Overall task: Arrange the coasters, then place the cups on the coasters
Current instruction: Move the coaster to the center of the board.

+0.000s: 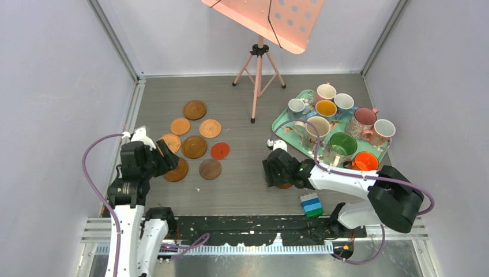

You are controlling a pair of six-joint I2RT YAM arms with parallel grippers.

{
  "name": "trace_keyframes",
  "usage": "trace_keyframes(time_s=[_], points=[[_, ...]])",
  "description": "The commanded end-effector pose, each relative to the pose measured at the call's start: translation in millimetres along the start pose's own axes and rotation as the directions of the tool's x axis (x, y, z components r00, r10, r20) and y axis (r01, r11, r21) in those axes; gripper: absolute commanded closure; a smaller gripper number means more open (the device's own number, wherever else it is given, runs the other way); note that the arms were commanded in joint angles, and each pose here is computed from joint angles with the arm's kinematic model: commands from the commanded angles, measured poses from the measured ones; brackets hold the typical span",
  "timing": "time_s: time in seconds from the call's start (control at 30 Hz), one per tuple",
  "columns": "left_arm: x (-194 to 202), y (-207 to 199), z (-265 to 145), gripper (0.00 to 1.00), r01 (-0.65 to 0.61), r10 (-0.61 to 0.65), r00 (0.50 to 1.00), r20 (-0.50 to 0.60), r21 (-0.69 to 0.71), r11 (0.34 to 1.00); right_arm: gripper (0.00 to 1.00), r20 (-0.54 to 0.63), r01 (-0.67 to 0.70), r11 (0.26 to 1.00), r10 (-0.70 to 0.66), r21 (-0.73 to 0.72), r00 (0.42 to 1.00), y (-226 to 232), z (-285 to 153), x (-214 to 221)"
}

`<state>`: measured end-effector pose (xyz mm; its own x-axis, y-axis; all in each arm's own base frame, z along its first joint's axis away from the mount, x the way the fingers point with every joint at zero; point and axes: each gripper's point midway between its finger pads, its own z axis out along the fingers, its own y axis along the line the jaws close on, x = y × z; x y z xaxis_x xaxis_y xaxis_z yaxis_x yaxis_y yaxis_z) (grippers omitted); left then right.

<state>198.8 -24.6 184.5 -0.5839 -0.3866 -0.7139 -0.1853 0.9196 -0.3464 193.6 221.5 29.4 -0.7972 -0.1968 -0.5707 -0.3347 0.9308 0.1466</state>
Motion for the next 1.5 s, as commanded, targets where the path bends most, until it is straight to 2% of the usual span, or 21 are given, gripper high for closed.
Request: trace_keyframes(time_s=[0.0,0.2,0.5,0.8,1.17,1.47], points=[[-5.9,-4.6,0.5,0.40,-0.004,0.003,1.000,0.024,0.021,1.000,0.39,0.005,-0.035,0.997,0.035,-0.072,0.999,14.6,3.6,-0.2],[-6.9,-4.4,0.1,0.41,-0.004,0.003,1.000,0.029,0.019,1.000,0.40,-0.022,-0.015,0.987,0.011,-0.158,1.000,39.4,0.2,8.8],[-7.1,-2.3,-0.8,0.41,-0.001,0.001,0.999,0.037,0.008,1.000,0.40,-0.051,0.094,0.944,-0.116,-0.318,0.992,123.7,-3.9,25.5],[-7.1,-0.4,-0.5,0.40,0.000,0.000,0.999,0.034,-0.003,1.000,0.40,-0.087,0.069,0.831,-0.140,-0.553,0.986,222.9,-3.7,24.2],[-9.7,6.5,-4.7,0.40,0.005,-0.003,0.999,0.053,-0.044,0.999,0.40,-0.116,0.070,0.765,-0.186,-0.640,0.976,281.1,10.8,31.4],[-12.7,11.6,-10.7,0.40,0.010,-0.004,0.997,0.079,-0.073,0.997,0.43,-0.077,0.112,0.774,-0.204,-0.623,0.976,305.3,42.2,21.1]])
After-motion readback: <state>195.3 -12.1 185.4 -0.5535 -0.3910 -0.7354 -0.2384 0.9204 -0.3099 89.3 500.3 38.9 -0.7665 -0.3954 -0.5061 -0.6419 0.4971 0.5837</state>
